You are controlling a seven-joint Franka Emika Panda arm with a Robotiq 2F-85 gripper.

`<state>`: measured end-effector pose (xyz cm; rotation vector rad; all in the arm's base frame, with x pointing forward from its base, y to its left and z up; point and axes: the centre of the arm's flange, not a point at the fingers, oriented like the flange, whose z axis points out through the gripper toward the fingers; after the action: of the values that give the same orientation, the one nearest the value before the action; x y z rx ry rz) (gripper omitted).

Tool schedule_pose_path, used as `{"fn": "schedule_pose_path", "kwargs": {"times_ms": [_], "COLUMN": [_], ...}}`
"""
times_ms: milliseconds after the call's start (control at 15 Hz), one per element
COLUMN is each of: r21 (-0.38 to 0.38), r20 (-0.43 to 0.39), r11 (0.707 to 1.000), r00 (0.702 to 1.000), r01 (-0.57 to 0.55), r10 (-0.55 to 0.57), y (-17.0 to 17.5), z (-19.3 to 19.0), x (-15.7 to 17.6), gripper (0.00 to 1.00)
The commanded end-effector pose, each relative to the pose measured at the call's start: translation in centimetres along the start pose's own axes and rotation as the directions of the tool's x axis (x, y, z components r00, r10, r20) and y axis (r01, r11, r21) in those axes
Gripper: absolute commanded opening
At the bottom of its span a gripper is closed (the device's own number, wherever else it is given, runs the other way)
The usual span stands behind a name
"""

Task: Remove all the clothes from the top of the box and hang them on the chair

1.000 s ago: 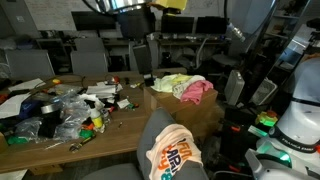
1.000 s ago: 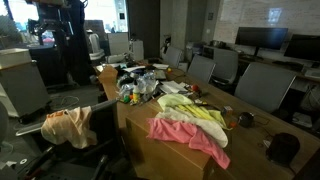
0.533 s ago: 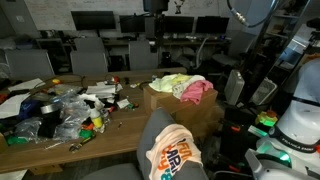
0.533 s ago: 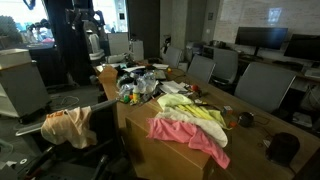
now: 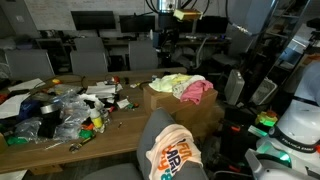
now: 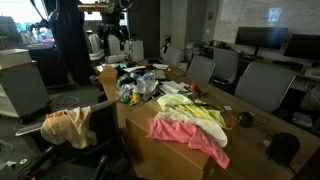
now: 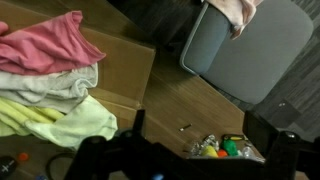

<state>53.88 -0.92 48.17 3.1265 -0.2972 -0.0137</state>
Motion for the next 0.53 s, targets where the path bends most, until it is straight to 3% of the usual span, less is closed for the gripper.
{"fn": "schedule_pose_path", "kwargs": {"times_ms": [0, 200, 467], "r21": [0.0, -0.009, -0.033], "r20": [-0.013, 0.014, 0.054], "r11": [0.98, 0.935, 0.88], "r00": [0.98, 0.934, 0.878], "r01": [-0.201, -0.356, -0.475], "r10": [0.201, 0.356, 0.476], "y": [2.6, 4.1, 4.9], "z": [3.2, 6.1, 9.3], "x": [-1.1, -2.0, -3.2], "gripper": [1.0, 1.0, 1.0]}}
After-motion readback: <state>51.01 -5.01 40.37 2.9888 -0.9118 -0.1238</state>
